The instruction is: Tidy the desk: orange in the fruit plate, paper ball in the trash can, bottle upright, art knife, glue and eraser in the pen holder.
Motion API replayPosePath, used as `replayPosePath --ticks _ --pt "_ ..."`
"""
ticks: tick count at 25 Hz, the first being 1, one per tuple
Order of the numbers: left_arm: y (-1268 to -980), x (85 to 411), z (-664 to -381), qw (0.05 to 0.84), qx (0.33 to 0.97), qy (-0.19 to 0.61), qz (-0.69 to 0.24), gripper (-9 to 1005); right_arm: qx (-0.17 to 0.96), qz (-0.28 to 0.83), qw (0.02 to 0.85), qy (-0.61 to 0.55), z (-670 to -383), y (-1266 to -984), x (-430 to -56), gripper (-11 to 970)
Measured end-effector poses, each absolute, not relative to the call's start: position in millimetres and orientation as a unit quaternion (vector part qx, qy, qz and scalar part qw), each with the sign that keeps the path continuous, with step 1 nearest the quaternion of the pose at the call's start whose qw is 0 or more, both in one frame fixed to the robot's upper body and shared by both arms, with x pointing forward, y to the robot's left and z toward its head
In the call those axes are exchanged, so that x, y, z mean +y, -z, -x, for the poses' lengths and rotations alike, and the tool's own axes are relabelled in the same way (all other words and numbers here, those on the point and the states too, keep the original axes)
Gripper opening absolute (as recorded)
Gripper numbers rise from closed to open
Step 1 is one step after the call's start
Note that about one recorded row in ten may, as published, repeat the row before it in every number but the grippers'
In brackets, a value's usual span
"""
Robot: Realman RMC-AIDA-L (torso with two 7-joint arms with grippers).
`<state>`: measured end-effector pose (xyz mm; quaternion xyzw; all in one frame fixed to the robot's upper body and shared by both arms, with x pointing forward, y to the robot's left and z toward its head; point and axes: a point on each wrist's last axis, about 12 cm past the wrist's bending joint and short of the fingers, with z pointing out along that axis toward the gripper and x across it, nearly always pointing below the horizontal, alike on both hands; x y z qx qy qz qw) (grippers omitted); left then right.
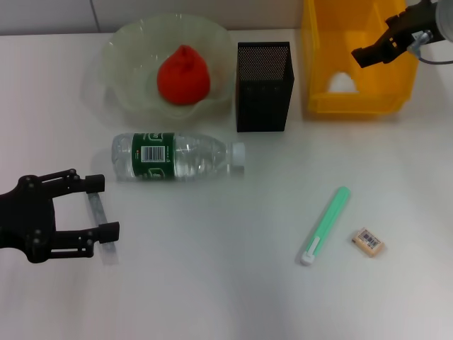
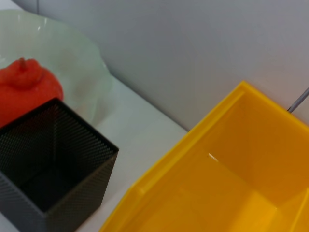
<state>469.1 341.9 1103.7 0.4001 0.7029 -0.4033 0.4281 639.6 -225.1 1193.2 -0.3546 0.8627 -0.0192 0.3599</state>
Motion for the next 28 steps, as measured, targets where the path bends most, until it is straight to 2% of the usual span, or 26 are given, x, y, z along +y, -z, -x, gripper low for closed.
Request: replayPosePath --ticks 4,8,14,19,23,26,28 --pt "-1107 343 -472 0.431 0.701 0.398 -0.406 862 0.869 0.371 0.327 -0.001 -627 -1208 -229 774" --pt "-1113 342 -478 0.434 0.695 0.391 -0.419 862 0.867 0.413 0.274 -0.052 -592 -1236 -228 785" --pt "-1123 335 -498 0.431 0.704 0.351 -0.442 862 0.849 0.461 0.229 -0.115 -566 -1244 -234 783" --pt "-1134 315 -524 0.415 0.716 0.295 -0.478 863 0.822 0.476 0.255 -0.18 -551 -1231 -267 782" --pt "-1144 302 -542 0.4 0.72 0.26 -0.504 863 0.796 0.474 0.287 -0.243 -534 -1210 -300 781" --pt "-1159 274 -569 0.38 0.715 0.236 -0.538 863 0.772 0.474 0.313 -0.285 -517 -1194 -321 780" --pt "-1161 269 -573 0.378 0.713 0.23 -0.544 863 0.757 0.469 0.344 -0.297 -503 -1184 -336 780"
